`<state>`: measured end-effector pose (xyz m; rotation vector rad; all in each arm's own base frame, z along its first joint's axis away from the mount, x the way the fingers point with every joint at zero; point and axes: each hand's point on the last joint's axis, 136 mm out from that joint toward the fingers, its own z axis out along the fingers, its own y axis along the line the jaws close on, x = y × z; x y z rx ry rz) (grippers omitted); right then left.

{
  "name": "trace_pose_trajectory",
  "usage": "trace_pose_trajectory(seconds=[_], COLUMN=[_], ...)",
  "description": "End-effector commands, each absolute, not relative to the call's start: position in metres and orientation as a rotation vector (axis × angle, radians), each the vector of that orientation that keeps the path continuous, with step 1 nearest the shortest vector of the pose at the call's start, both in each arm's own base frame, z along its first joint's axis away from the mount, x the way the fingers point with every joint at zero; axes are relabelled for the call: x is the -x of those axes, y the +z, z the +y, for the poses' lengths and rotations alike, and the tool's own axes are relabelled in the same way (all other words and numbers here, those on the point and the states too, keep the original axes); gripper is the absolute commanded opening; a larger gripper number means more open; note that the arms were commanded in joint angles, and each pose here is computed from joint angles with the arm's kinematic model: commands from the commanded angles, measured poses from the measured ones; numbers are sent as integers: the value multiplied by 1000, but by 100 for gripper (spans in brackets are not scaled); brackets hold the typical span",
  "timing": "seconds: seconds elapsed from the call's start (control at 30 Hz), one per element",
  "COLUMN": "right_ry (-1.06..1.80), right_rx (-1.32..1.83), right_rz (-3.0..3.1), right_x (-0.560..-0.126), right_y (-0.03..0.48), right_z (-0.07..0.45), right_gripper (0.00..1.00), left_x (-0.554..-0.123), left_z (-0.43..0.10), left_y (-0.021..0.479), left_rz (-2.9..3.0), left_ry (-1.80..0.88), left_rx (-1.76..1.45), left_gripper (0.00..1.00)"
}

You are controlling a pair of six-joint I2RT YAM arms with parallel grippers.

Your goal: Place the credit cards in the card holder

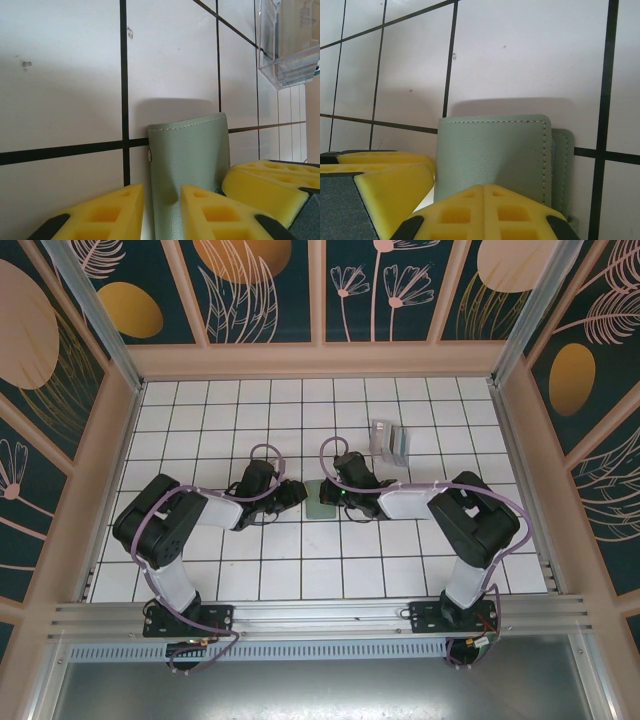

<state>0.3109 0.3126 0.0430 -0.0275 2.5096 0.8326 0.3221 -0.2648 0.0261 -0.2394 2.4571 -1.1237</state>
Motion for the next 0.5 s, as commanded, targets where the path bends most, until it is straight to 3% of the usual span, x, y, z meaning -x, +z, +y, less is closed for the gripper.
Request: trace_pose_trajectory(seconds=[0.0, 0.47], right_ry=[848, 716], right_rx=[57, 48], right_rz=[2523, 2540], right_x=[-305, -296], right_y=[36, 15], right_z=[318, 315], right_gripper=[0, 0], left_x=[-297, -297], left_z=[-260, -260], left_y=[-4, -4], left_rz=[2592, 2589], left_ry=[-1092, -1090], left_rx=[282, 283], left_gripper=[27, 28])
